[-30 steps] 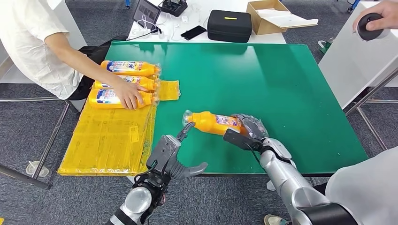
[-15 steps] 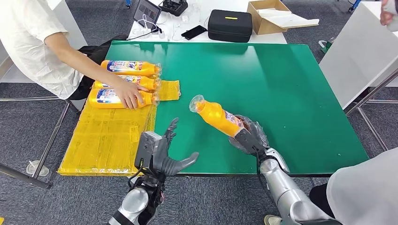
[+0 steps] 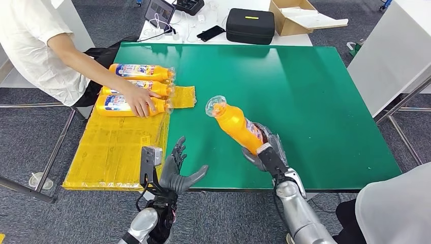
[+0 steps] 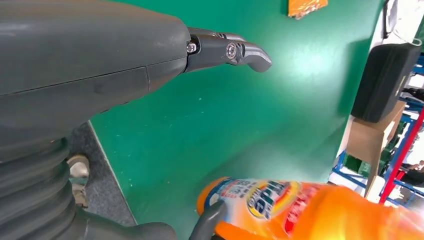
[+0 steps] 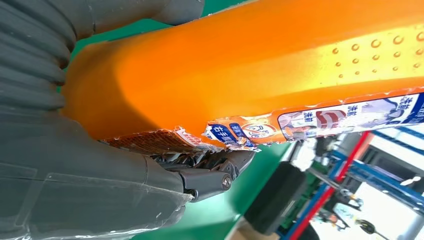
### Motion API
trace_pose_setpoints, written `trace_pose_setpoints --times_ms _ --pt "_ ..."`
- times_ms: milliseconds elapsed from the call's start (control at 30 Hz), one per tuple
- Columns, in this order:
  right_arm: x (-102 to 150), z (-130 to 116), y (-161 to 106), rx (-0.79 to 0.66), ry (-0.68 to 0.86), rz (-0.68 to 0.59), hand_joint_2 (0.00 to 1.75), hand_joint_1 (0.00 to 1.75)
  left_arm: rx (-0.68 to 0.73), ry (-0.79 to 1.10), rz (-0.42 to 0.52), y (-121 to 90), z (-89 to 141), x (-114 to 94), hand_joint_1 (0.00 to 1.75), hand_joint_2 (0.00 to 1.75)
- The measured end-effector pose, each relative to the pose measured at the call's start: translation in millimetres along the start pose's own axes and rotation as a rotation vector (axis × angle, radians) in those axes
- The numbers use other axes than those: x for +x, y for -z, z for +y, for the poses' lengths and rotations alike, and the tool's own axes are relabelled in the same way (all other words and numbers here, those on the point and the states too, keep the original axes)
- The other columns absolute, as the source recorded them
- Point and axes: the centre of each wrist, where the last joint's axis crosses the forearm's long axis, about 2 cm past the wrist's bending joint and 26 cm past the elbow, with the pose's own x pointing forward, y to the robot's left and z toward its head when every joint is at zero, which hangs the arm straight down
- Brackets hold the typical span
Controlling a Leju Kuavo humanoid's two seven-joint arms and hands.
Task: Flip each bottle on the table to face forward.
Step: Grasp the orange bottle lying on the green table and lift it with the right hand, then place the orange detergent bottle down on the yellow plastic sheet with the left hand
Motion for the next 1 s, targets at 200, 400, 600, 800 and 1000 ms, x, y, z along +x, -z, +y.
trace_pose_setpoints --times_ms 200,400,600,800,1000 --pt "18.7 17.6 6.9 0.056 0.039 -0.074 1.75 1.75 -0.083 -0.031 -0.008 1.8 -4.7 1.2 0.00 1.75" --pt "31.8 39.5 9.8 0.124 0.064 -0.115 1.75 1.75 -0.108 -0.028 -0.040 8.5 -7.0 7.4 0.00 1.75" --pt "35.9 46.2 10.3 0.145 0.068 -0.127 1.75 1.75 -0.111 -0.026 -0.049 11.2 -7.1 9.7 0.00 1.75" --pt "37.5 48.8 10.5 0.154 0.072 -0.131 1.75 1.75 -0.112 -0.024 -0.057 12.4 -7.0 10.7 0.00 1.75" --pt "45.3 63.1 11.3 0.206 0.099 -0.147 1.75 1.75 -0.120 -0.032 -0.115 18.5 -11.2 19.4 0.00 1.75"
